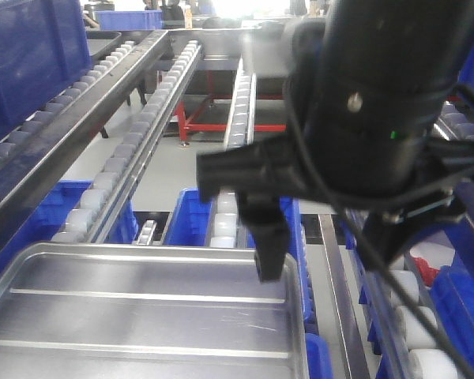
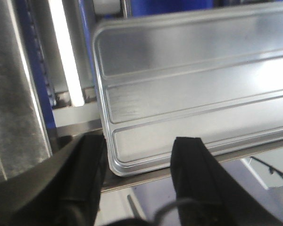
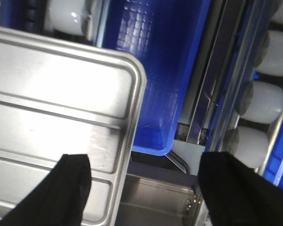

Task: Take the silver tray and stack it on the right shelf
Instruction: 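Lower both grippers onto opposite edges of the silver tray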

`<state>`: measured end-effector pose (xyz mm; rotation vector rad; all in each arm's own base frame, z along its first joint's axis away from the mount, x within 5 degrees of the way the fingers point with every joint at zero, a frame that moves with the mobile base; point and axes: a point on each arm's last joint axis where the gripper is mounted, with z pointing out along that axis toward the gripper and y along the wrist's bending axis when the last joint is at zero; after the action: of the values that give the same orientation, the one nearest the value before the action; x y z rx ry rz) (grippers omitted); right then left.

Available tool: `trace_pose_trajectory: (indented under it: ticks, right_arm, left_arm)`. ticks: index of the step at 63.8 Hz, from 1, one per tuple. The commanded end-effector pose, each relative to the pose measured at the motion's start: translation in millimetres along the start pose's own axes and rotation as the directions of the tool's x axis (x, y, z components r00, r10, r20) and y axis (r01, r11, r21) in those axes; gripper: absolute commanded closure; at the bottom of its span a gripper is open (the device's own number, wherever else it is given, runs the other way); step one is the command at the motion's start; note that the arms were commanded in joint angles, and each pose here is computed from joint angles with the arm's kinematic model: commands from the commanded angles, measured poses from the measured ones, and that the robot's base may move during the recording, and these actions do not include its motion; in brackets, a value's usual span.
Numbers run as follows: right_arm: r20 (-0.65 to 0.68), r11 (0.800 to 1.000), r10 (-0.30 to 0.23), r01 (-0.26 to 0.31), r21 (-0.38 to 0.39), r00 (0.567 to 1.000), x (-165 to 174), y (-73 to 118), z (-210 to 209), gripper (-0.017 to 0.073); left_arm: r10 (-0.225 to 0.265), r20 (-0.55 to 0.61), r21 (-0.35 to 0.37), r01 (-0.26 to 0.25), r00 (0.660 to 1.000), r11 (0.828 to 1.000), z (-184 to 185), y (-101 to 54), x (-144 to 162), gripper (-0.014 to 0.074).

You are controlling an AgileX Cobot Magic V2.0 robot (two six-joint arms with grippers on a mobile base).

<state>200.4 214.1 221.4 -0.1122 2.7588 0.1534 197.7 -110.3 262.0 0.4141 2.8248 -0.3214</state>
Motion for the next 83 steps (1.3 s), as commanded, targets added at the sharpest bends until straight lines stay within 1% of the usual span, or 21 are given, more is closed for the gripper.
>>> trace_pose_trajectory:
  ticks: [1,5,9,11,17,21,25,31,35,38,43,52,59,71,83]
  right_arm:
    - [0.059,1.000,-0.007,0.009,-0.029,0.998,-10,3.9,-11,-0.0012]
    - [0.053,1.000,-0.008,0.009,-0.027,0.999,-10,4.9,-8,-0.0012]
    - [0.038,0.999,0.004,-0.003,-0.035,0.999,-9,6.8,-5,-0.0012]
    - [0.029,0.999,0.013,-0.012,-0.042,0.999,-8,8.0,-3,-0.0012]
    - [0.022,0.997,0.032,-0.030,-0.070,0.999,-8,11.6,0,-0.0012]
    - [0.023,0.995,0.042,-0.039,-0.090,0.999,-8,13.8,1,-0.0012]
    - [0.031,0.994,0.042,-0.039,-0.103,0.999,-9,15.0,1,-0.0012]
    - [0.037,0.993,0.043,-0.039,-0.111,0.998,-9,15.7,1,-0.0012]
    - [0.037,0.993,0.042,-0.038,-0.111,0.998,-9,15.7,1,-0.0012]
    - [0.035,0.993,0.040,-0.036,-0.109,0.999,-9,15.5,1,-0.0012]
    - [0.036,0.994,0.015,-0.011,-0.105,0.999,-9,15.3,1,-0.0012]
    - [0.037,0.995,0.013,-0.009,-0.101,0.999,-10,13.6,2,-0.0012]
    - [0.025,0.996,0.009,-0.006,-0.090,1.000,-9,14.4,7,-0.0012]
    - [-0.015,0.999,-0.003,0.002,-0.051,1.000,-6,16.2,25,-0.0012]
    - [-0.032,0.999,-0.008,0.007,-0.039,0.999,-4,17.8,36,-0.0012]
  left_arm:
    - [0.003,0.045,-0.028,-0.002,0.999,1.000,0,-7.0,-10,0.0359]
    - [0.005,0.047,-0.033,-0.003,0.999,0.999,7,-10.7,-12,0.0358]
    - [0.013,0.065,-0.026,-0.011,0.998,1.000,10,-13.7,-15,0.0358]
    - [-0.004,0.083,-0.021,0.006,0.997,1.000,10,-14.5,-17,0.0358]
    - [-0.028,0.119,-0.031,0.032,0.993,0.999,13,-12.6,-19,0.0359]
    - [-0.040,0.128,-0.052,0.047,0.991,0.998,16,-9.8,-18,0.0359]
    - [-0.046,0.125,-0.072,0.055,0.991,0.996,19,-7.0,-15,0.0359]
    - [-0.050,0.123,-0.077,0.060,0.991,0.995,23,-5.2,-12,0.0359]
    - [-0.068,0.128,-0.077,0.078,0.989,0.994,26,-4.1,-10,0.0359]
    - [-0.070,0.136,-0.077,0.081,0.988,0.994,28,-3.4,-9,0.0359]
    - [-0.077,0.140,-0.075,0.088,0.987,0.993,32,-2.3,-7,0.0359]
    - [-0.076,0.150,-0.071,0.087,0.986,0.994,35,-1.5,-5,0.0359]
    - [-0.064,0.149,-0.082,0.077,0.987,0.994,37,-0.7,-6,0.0359]
    - [-0.069,0.097,-0.100,0.079,0.993,0.992,52,0.6,-7,0.0359]
    - [-0.071,0.061,-0.111,0.078,0.996,0.991,68,1.6,-9,0.0359]
